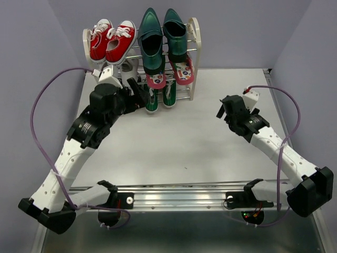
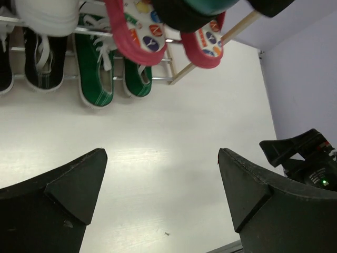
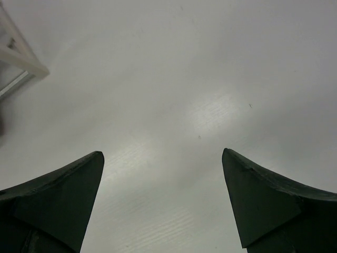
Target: Place and organize the shoes onto the shoe shelf
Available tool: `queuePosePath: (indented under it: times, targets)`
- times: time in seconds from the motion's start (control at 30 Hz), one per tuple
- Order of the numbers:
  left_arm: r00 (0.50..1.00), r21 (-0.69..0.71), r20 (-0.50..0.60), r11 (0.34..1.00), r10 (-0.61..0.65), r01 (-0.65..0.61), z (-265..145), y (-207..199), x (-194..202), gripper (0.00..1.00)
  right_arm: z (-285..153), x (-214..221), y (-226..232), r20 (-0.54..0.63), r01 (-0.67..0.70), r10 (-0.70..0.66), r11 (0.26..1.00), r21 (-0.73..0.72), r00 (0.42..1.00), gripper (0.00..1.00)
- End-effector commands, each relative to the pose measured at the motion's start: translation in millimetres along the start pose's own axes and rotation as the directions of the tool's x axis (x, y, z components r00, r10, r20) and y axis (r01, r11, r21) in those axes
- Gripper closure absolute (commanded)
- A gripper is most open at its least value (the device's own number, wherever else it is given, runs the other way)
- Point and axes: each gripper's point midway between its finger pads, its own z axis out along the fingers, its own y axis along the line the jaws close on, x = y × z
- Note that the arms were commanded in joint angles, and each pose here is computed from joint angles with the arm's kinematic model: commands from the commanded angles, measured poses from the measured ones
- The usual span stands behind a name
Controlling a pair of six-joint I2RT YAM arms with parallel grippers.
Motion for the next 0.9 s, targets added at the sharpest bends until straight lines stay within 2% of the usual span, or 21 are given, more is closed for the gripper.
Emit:
queuePosePath:
  times: [0.0, 0.1, 0.23, 0.4, 0.5, 0.67, 0.77, 0.87]
  targets:
    - [0.998, -0.075, -0.039, 0.996, -0.041, 0.038, -7.1, 27.7, 28.3, 0.01, 0.3, 16.7, -1.0, -0.064, 0.026, -0.028, 0.999, -0.029, 0.998, 0.0]
    - [0.997, -0.131, -0.043, 0.99, -0.058, 0.052, -17.3, 42.9, 35.8, 0.01, 1.9, 23.3, -2.3, -0.078, 0.046, -0.048, 0.998, -0.034, 0.996, 0.0]
    - [0.992, -0.177, -0.048, 0.978, -0.118, 0.108, -31.4, 65.8, 59.7, 0.01, 3.5, 30.0, -14.1, -0.068, 0.01, -0.01, 1.0, -0.012, 0.998, 0.0]
    - [0.984, -0.346, -0.008, 0.924, -0.176, 0.163, -41.9, 108.7, 79.4, 0.01, 6.8, 43.0, -23.8, -0.098, 0.02, -0.021, 1.0, -0.018, 0.995, 0.0]
    - [0.982, -0.389, -0.04, 0.909, -0.183, 0.153, -36.3, 118.4, 94.3, 0.01, 1.4, 44.2, -14.9, -0.113, 0.033, -0.043, 0.995, -0.09, 0.993, 0.0]
    - [0.977, -0.428, -0.026, 0.885, -0.213, 0.182, -32.4, 126.6, 100.6, 0.01, -12.3, 33.3, -10.7, -0.077, -0.02, 0.008, 0.986, -0.164, 0.997, 0.0]
    - [0.975, -0.433, -0.006, 0.879, -0.224, 0.199, -30.9, 129.4, 100.2, 0.01, -18.6, 23.1, -16.6, -0.034, -0.08, 0.075, 0.984, -0.162, 0.997, 0.0]
    - [0.97, -0.428, 0.024, 0.875, -0.241, 0.228, -25.2, 129.7, 95.9, 0.01, -21.4, 17.4, -26.6, 0.007, -0.072, 0.073, 0.987, -0.144, 0.997, 0.0]
